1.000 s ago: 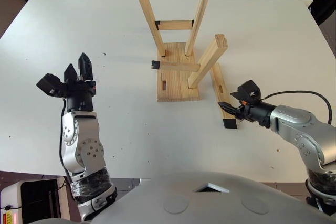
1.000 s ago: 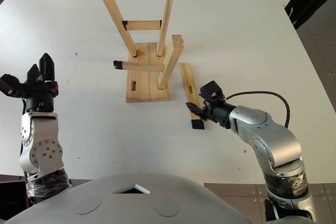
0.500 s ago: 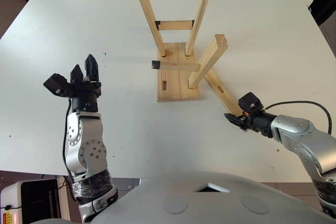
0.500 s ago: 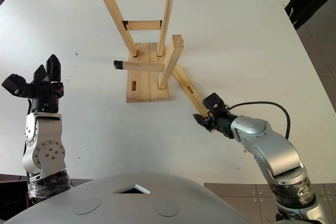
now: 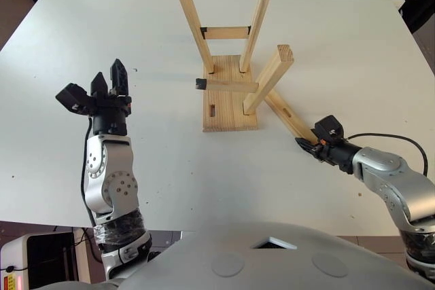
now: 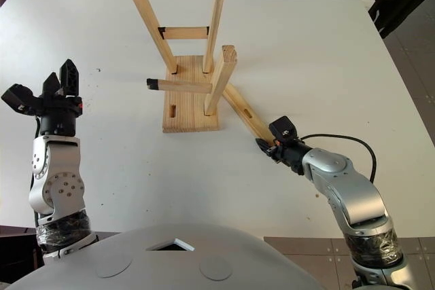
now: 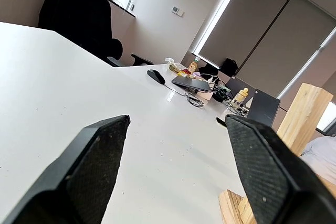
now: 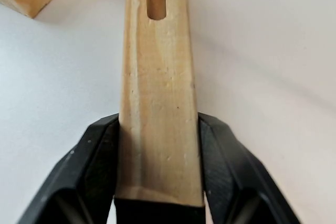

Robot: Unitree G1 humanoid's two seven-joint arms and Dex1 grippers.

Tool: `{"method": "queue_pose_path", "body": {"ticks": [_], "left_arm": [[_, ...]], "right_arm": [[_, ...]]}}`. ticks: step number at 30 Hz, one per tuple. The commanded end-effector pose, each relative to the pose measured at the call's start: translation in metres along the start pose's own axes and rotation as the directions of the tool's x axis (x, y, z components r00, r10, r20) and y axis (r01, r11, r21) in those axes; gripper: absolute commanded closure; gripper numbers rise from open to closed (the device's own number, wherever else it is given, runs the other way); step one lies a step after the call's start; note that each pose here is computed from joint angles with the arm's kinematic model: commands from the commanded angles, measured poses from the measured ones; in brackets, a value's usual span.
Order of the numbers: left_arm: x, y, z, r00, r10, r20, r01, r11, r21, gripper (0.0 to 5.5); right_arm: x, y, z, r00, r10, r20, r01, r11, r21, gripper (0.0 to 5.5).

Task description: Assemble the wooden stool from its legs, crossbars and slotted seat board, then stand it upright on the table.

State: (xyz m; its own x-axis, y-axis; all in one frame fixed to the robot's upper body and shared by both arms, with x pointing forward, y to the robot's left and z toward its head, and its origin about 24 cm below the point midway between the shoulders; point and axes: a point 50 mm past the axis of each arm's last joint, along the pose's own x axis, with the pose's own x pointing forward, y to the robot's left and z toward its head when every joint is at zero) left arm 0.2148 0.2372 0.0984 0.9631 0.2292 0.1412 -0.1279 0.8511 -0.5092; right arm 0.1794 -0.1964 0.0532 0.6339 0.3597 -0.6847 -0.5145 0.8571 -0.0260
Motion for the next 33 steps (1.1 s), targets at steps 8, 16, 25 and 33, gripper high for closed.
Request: {"method": "queue_pose_path", "body": {"ticks": [8,16,25,33], "left_arm": [[0.059,-0.026,0.048,0.985,-0.066,0.158,0.072,0.997,-0.03,2.13],[0.103,-0.088,0.074,0.938,-0.312,0.152,0.242,0.901,0.359,2.13],[0.083,-0.17,0.122,0.548,-0.821,0.16,0.815,0.567,0.12,2.13],[0.096,-0.191,0.132,0.509,-0.86,0.036,0.86,0.508,-0.047,2.13]], "right_arm": [[0.014,-0.136,0.155,0.713,-0.365,0.599,-0.004,0.852,0.524,3.44],[-0.073,-0.125,0.283,0.186,-0.181,0.966,-0.199,0.956,0.217,3.44],[-0.087,-0.019,0.301,0.154,0.604,0.782,-0.314,0.78,-0.541,3.44],[-0.101,-0.013,0.302,0.051,0.666,0.744,-0.479,0.67,-0.567,3.44]]}}
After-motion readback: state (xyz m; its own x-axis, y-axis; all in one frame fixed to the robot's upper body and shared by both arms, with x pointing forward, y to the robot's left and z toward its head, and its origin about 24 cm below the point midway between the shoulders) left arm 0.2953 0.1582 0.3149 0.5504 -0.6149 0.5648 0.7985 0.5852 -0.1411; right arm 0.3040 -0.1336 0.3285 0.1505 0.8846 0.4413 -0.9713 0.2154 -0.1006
